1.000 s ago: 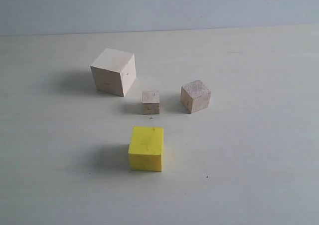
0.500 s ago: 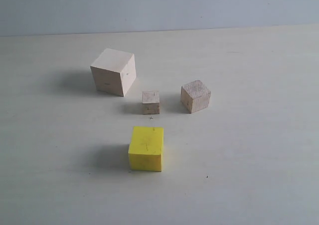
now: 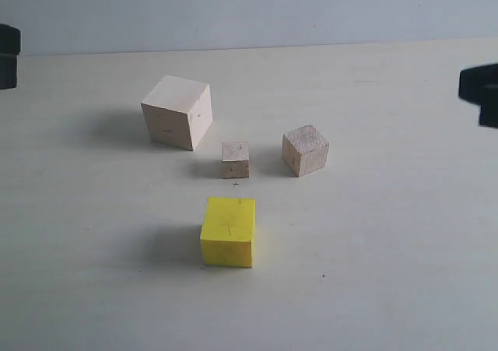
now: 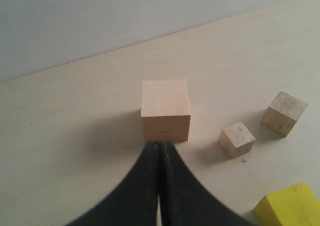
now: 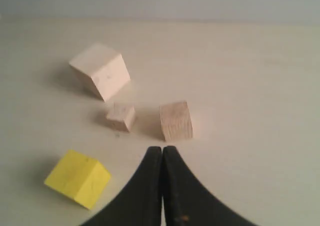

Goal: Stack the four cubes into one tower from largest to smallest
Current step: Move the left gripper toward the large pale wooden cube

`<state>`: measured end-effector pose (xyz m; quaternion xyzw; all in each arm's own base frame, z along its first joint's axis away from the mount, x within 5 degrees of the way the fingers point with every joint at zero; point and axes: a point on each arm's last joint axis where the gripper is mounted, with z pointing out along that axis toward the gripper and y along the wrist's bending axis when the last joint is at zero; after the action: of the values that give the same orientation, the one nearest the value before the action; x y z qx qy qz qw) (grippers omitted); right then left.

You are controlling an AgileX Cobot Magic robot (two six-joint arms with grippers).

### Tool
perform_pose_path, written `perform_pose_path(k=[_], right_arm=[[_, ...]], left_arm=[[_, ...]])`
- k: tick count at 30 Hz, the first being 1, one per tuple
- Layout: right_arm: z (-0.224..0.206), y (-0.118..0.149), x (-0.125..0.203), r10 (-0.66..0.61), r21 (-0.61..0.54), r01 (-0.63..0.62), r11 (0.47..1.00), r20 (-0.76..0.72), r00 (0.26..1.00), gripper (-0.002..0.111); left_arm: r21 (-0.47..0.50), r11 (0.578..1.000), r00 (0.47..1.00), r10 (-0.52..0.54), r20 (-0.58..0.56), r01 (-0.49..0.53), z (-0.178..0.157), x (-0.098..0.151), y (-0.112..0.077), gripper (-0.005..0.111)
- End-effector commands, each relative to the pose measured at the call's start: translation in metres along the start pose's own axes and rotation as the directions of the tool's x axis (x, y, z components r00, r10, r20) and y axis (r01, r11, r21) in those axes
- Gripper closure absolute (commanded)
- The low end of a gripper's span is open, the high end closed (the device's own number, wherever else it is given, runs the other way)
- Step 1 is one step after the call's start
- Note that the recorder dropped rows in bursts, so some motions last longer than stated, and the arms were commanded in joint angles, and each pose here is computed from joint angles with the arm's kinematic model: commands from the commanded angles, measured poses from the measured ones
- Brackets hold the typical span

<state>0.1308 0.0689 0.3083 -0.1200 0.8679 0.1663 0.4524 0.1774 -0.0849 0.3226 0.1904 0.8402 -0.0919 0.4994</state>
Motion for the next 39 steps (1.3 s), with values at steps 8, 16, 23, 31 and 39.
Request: perform_pose_path(k=[8,16,23,31,39], right_arm=[[0.013,0.001,-0.001,-0.007,0.003,0.007,1.0,-0.046,0.999,0.108],[0.013,0.002,0.0,0.018,-0.007,-0.018,1.0,-0.055,0.998,0.108],[0.015,0.003,0.004,0.041,-0.013,-0.042,0.999,-0.096,0.995,0.108],[0.014,0.002,0.008,0.029,-0.004,-0.03,1.0,-0.143,0.989,0.108],[0.014,0.001,0.008,0.015,0.005,-0.015,1.0,-0.146,0.989,0.108]], left_arm=[[0.017,1.0,0.998,0.021,0.067,-0.022,0.012,-0.008,-0.003,0.107],[0.016,1.0,0.999,0.028,-0.046,-0.027,0.041,0.003,-0.004,0.107],[0.018,0.999,0.992,0.036,-0.118,-0.034,0.059,0.012,-0.006,0.107],[0.008,1.0,0.994,0.03,-0.108,-0.03,0.088,0.006,-0.001,0.107],[-0.097,0.995,0.985,-0.044,-0.167,0.028,0.156,-0.011,0.038,0.107]])
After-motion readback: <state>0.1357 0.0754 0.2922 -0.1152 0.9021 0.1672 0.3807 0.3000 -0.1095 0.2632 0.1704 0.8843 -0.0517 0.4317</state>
